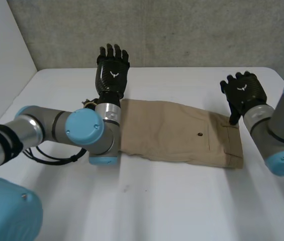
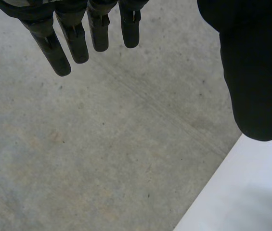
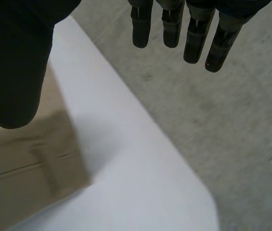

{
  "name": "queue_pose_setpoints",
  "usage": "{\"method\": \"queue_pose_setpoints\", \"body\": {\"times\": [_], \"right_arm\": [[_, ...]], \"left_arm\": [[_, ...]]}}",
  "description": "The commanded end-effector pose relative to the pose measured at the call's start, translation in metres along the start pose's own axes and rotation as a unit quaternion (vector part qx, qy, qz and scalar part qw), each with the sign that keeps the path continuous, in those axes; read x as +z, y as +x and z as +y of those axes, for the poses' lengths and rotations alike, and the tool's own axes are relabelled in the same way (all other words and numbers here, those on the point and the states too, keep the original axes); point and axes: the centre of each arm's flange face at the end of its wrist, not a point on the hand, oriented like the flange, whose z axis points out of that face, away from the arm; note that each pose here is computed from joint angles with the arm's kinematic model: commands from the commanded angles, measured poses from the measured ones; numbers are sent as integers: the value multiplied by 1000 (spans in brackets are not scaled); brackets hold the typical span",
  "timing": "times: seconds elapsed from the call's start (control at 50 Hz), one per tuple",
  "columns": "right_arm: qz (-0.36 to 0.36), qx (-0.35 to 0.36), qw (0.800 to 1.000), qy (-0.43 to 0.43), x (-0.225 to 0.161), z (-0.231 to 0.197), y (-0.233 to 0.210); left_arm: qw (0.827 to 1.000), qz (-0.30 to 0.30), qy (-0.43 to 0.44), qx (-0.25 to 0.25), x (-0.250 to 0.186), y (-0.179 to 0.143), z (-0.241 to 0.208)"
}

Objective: Fold the shorts.

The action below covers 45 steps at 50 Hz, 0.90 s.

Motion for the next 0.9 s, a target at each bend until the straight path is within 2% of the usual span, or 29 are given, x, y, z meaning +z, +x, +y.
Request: {"method": "queue_pose_setpoints", "body": {"times": [0.02,0.08,0.18,0.4,0.46,0.5,0.56,0.62,0.72,0.78,0.86,0.9], "right_arm": [[-82,56,987,-129,-47,25,-20],[-101,63,980,-161,-58,37,-28],[-103,68,982,-146,-56,47,-35],[-41,48,990,-124,-36,60,-5],[-22,6,992,-122,-35,58,11],[-10,-49,991,-128,-35,58,24],[6,-124,984,-128,-32,55,36],[22,-167,980,-109,-27,43,42],[-5,-194,981,12,-27,-25,1],[-32,-199,977,62,-31,-49,-24],[-111,-209,963,131,-43,-66,-77],[-183,-212,943,181,-61,-73,-120]], "left_arm": [[1000,14,-21,-4,-24,-20,-18],[999,23,-30,-17,-36,-26,-23],[998,31,-40,-38,-49,-31,-27],[998,30,-42,-42,-57,-43,-37],[998,23,-36,-43,-56,-51,-44],[998,19,-32,-45,-56,-57,-50],[998,13,-30,-49,-57,-64,-54],[998,3,-29,-59,-56,-76,-58],[996,-5,-29,-81,-56,-87,-65],[995,-8,-33,-98,-55,-93,-67],[990,-11,-38,-134,-54,-102,-72],[986,-9,-44,-162,-54,-103,-73]]}}
